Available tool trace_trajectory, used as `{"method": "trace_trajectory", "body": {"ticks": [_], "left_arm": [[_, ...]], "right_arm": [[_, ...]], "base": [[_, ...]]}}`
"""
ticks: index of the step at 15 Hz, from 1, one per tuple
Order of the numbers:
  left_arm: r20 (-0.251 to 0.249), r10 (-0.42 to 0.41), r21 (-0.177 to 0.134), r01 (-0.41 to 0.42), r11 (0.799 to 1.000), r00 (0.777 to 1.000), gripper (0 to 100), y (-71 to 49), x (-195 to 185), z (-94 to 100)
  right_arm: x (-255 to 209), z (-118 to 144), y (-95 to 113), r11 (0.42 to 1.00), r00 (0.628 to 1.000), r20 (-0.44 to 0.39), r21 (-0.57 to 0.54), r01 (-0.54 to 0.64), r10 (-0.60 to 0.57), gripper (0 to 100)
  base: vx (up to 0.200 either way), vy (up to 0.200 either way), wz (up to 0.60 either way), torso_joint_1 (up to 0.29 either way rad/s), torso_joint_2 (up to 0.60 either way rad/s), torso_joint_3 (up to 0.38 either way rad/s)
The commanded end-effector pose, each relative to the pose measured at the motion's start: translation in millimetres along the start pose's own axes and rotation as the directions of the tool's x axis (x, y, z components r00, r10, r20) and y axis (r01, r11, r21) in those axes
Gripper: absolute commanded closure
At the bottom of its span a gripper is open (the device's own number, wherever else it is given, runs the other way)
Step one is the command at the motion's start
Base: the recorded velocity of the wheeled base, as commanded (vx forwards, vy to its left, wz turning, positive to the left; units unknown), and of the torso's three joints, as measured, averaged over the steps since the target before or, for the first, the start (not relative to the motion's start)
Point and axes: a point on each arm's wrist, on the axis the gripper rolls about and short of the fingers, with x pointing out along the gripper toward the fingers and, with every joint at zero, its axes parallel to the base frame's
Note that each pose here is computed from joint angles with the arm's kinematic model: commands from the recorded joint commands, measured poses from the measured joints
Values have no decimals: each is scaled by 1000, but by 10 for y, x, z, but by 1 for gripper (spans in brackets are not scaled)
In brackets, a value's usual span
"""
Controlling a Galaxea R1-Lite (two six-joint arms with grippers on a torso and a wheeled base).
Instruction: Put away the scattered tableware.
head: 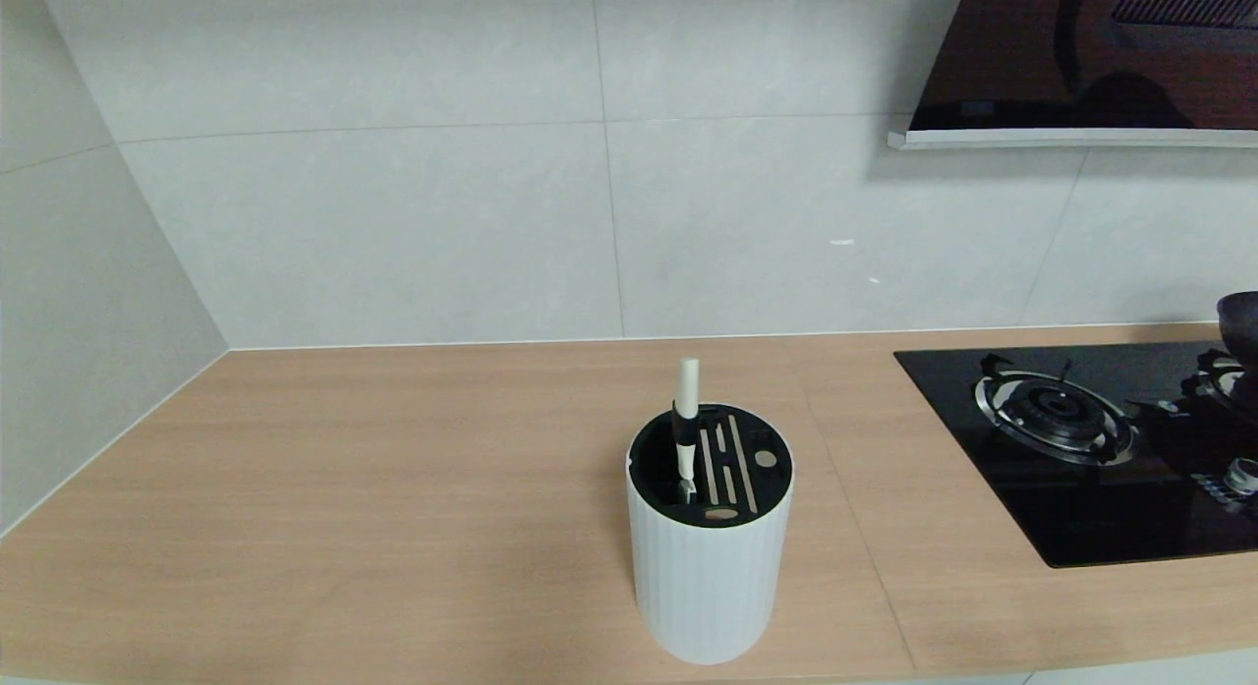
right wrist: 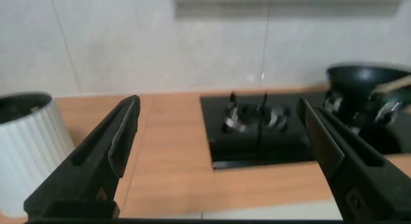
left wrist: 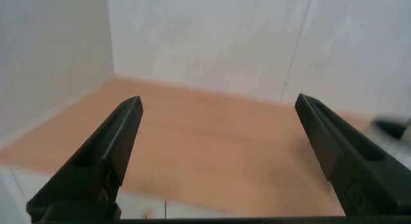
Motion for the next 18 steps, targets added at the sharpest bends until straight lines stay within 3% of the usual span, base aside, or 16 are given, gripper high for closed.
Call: {"method": "trace_trajectory", "body": {"ticks": [1, 3, 4, 7, 8, 10, 11, 12, 18], "left_arm": [[-85, -39, 25, 41, 999, 996, 0, 11, 98, -372], [-110, -75, 108, 87, 990, 991, 0, 15, 161, -588], [-134, -74, 125, 91, 988, 988, 0, 18, 160, -618], [-145, -102, 124, 120, 985, 984, 0, 14, 160, -625], [-143, -102, 124, 120, 985, 984, 0, 14, 159, -625], [-145, -100, 88, 114, 990, 984, 0, 15, 159, -627], [-145, -100, 89, 114, 989, 984, 0, 15, 159, -627], [-145, -102, 91, 116, 989, 984, 0, 15, 159, -626], [-145, -100, 91, 114, 989, 984, 0, 15, 159, -627]], "right_arm": [[49, -258, 13, 999, 999, -25, 6, -47, 47, 0], [49, -266, 22, 996, 996, -29, 12, -86, 86, 0], [48, -280, 26, 994, 993, -43, 13, -106, 106, 0], [27, -440, 29, 993, 972, -203, 21, -118, 120, 0], [28, -437, 29, 992, 972, -199, 23, -121, 123, 0], [32, -426, 29, 992, 975, -187, 13, -122, 122, 0], [29, -436, 25, 994, 975, -195, -3, -108, 105, 0], [15, -494, 21, 995, 963, -255, -17, -98, 90, 0], [21, -477, 22, 995, 967, -236, -11, -99, 94, 0]], "base": [[0, 0, 0, 0, 0, 0], [0, 0, 0, 0, 0, 0], [0, 0, 0, 0, 0, 0], [0, 0, 0, 0, 0, 0], [0, 0, 0, 0, 0, 0], [0, 0, 0, 0, 0, 0], [0, 0, 0, 0, 0, 0], [0, 0, 0, 0, 0, 0], [0, 0, 0, 0, 0, 0]]}}
